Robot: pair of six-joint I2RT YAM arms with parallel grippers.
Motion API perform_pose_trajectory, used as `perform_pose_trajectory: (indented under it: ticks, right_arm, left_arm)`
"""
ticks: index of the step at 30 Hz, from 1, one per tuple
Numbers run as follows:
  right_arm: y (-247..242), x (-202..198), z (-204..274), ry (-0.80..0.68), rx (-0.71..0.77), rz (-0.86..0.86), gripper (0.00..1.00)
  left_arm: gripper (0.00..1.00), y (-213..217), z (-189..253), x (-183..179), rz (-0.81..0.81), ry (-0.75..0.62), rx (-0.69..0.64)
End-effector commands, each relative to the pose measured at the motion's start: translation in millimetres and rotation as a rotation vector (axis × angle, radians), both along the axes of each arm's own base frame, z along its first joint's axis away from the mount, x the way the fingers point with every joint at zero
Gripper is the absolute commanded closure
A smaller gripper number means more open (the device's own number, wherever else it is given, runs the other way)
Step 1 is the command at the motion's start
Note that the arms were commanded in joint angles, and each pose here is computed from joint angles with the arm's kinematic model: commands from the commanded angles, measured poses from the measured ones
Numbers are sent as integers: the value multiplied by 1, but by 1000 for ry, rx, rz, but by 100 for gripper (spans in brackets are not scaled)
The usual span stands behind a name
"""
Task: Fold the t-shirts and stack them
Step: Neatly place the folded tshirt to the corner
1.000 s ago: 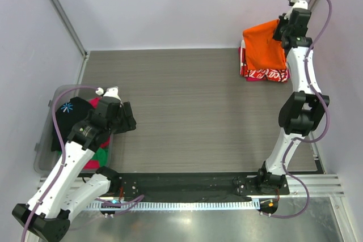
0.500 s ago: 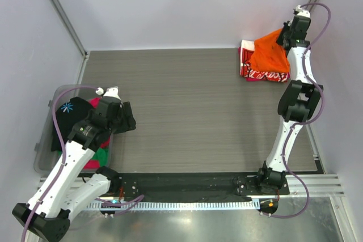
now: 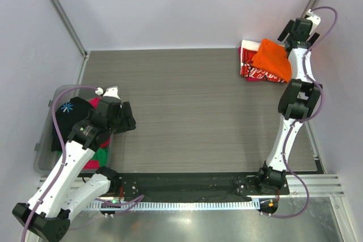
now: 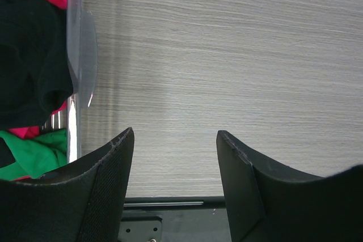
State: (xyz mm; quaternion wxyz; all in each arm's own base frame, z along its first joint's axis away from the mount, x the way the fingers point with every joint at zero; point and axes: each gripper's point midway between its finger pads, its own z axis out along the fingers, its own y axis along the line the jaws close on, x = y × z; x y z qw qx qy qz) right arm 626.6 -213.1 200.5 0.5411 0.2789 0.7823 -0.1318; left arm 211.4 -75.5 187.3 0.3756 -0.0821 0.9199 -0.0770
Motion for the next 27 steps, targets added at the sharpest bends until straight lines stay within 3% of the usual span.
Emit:
perform_pose_trajectory:
  ticks: [1,7,11,21,27]
  right_arm:
    - [-6,-2,72,-177,-7,-67,0]
    - [32,4,79,-242,143,79,0]
    - [70,7,47,-151,201,166,0]
    - [143,-6,-30,193,-19,271,1]
    - [146,-14,-52,325,-145,239,9]
  left_arm:
    - [39,1,5,7,25,-34,-8]
    - [39,3,5,8,30,-32,-8]
    - [39,3,5,8,31,-35,-9]
    - [38,3,6,7,31,-39,-11]
    - [38,4,8,7,35,-49,-13]
